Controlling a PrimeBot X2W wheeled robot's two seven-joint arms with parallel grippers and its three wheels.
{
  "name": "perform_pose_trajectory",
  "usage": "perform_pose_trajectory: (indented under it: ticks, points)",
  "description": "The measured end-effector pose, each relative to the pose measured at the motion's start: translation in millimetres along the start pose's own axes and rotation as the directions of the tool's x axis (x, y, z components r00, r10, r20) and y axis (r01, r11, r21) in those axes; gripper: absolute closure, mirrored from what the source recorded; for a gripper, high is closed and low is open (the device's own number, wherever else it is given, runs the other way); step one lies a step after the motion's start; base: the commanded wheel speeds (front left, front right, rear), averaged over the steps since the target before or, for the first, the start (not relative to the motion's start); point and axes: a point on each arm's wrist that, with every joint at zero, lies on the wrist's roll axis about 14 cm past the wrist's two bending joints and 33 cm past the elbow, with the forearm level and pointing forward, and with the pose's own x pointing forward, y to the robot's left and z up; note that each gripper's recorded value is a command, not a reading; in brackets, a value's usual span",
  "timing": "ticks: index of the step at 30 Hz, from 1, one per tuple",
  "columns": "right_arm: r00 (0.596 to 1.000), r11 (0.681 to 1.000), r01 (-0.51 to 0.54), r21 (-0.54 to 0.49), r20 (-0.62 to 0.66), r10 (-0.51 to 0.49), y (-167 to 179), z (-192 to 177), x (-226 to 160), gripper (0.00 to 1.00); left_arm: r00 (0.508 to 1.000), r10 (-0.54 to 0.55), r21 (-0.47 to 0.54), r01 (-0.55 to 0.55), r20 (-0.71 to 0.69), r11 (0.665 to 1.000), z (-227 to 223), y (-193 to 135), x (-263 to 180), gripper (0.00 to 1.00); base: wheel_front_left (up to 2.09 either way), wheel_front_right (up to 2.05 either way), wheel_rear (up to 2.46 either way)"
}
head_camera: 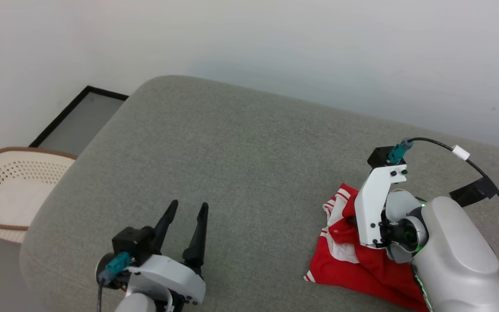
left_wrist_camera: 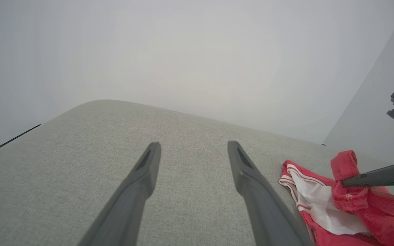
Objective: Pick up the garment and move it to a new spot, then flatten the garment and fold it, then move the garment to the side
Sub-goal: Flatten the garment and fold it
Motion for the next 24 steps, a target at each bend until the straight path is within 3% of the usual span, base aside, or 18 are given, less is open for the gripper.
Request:
perform_pose_trajectory:
  ticks: [11,14,15,16,17,24]
  points:
    - [1.0,1.0,0.024,0.016,-0.017,-0.024,-7.2,-5.5,15.1,0.99,1.0,0.006,-0.015,-0.007,-0.005,1.0,-1.4,0.7,1.8,0.0,0.0,0.0,0.0]
    - [0.999,0.999,0.03,0.015,-0.014,-0.03,-8.2,-3.7,15.3,0.63,1.0,0.006,-0.014,-0.006,-0.006,1.0,-1.4,1.0,1.6,0.0,0.0,0.0,0.0]
    - [0.999,0.999,0.034,0.012,-0.017,-0.033,-8.4,-3.8,15.3,0.42,1.0,0.006,-0.014,-0.006,-0.005,1.0,-1.1,1.1,1.5,0.0,0.0,0.0,0.0]
    - [0.999,0.999,0.036,0.009,-0.018,-0.036,-8.5,-3.4,15.1,0.07,1.0,0.006,-0.014,-0.006,-0.005,1.0,-1.0,1.2,1.5,0.0,0.0,0.0,0.0]
    - [0.999,0.999,0.035,0.012,-0.02,-0.035,-8.4,-3.3,14.8,0.0,1.0,0.005,-0.014,-0.005,-0.004,1.0,-0.7,1.0,1.5,0.0,0.0,0.0,0.0]
    - [1.0,1.0,0.016,-0.002,0.014,-0.015,0.0,11.0,9.2,0.0,1.0,-0.002,-0.012,0.002,-0.003,1.0,0.1,-0.1,1.8,0.0,0.0,0.0,0.0]
